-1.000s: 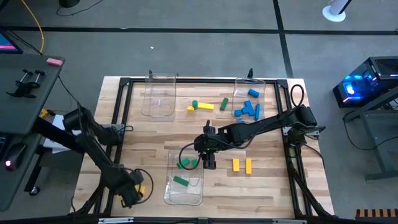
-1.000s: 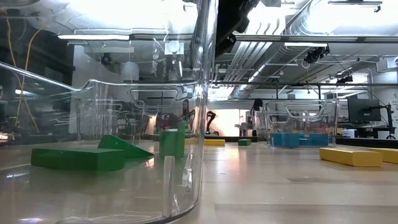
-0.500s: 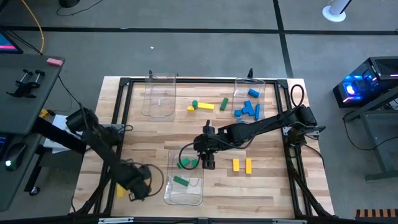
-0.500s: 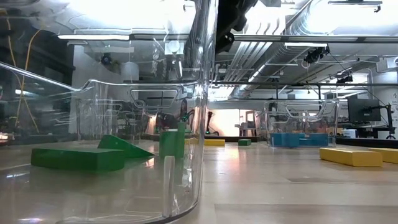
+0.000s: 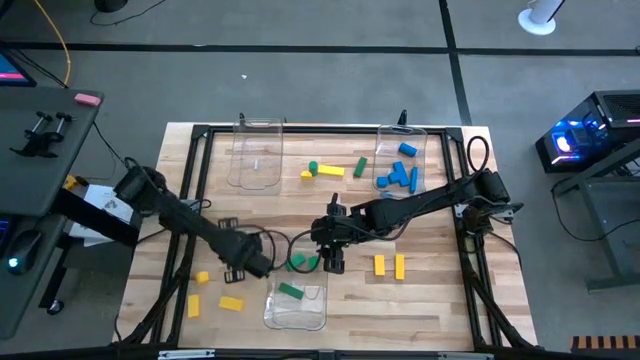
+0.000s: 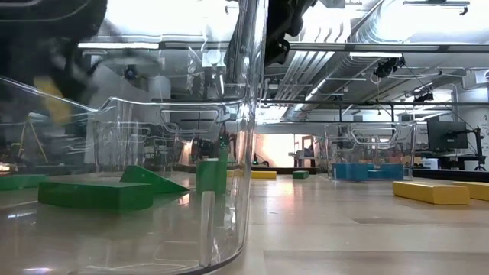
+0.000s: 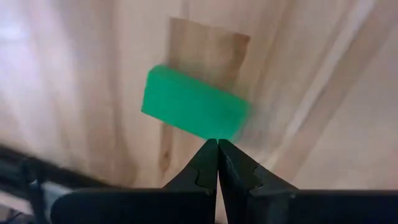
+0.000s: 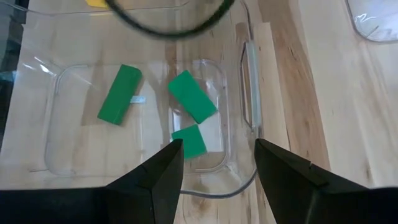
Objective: Sort blocks
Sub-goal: Move the green block to the middle left of the table, then put the green block into the bottom transparent bin
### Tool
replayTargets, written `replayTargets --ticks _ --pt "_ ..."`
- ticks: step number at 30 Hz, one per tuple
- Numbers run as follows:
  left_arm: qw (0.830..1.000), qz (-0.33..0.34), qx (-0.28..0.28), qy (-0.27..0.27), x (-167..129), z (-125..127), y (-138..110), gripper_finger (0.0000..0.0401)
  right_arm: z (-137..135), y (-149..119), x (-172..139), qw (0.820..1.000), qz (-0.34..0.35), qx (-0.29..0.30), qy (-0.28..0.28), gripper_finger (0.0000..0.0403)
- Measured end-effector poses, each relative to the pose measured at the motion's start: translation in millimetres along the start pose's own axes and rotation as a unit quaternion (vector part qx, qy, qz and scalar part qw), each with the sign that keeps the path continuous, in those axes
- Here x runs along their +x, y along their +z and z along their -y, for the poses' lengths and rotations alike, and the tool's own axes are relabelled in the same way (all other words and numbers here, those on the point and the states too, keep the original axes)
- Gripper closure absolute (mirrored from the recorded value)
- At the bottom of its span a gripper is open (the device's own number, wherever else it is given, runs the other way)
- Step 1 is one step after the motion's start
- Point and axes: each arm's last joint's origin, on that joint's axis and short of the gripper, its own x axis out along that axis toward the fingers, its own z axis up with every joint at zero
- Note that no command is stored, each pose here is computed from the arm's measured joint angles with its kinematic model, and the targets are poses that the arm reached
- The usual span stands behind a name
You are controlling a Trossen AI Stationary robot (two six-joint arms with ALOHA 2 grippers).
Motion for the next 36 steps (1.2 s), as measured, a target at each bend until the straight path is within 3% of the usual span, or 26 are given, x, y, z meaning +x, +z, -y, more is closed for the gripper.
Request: replayTargets --ticks 4,9,12,17,27,32,36 --pt "0.996 0.053 -0.064 -0.016 -25.5 -12.1 -16.1 0.0401 0.1 0.0 0.0 1.0 0.001 0.012 -0.002 0.0208" --pt "0.97 0.13 -0.192 -0.073 -38.8 -17.8 -46.6 0.0401 -0.6 -0.2 -0.1 1.0 0.0 0.017 -0.002 0.0208" --pt "0.938 0.156 -0.291 -0.109 -31.4 -21.5 -58.1 0.0401 -0.6 -0.2 -0.1 1.0 0.0 0.003 -0.002 0.0208" --pt "0.886 0.146 -0.427 -0.107 -8.6 -35.2 -63.8 0.0377 1.3 0.3 0.1 1.0 0.001 -0.008 -0.003 0.0208" --pt "0.821 0.12 -0.543 -0.129 18.8 -42.7 -55.6 0.024 9.2 2.2 0.7 1.0 0.001 -0.013 -0.009 0.0208" --pt "0.808 0.13 -0.551 -0.163 26.6 -43.4 -46.4 0.0177 10.5 2.5 0.8 1.0 0.001 -0.011 -0.01 0.0208" --pt "0.804 0.129 -0.561 -0.152 33.6 -47.9 -43.0 0.0149 10.5 2.5 0.8 1.0 0.001 -0.011 -0.01 0.0208"
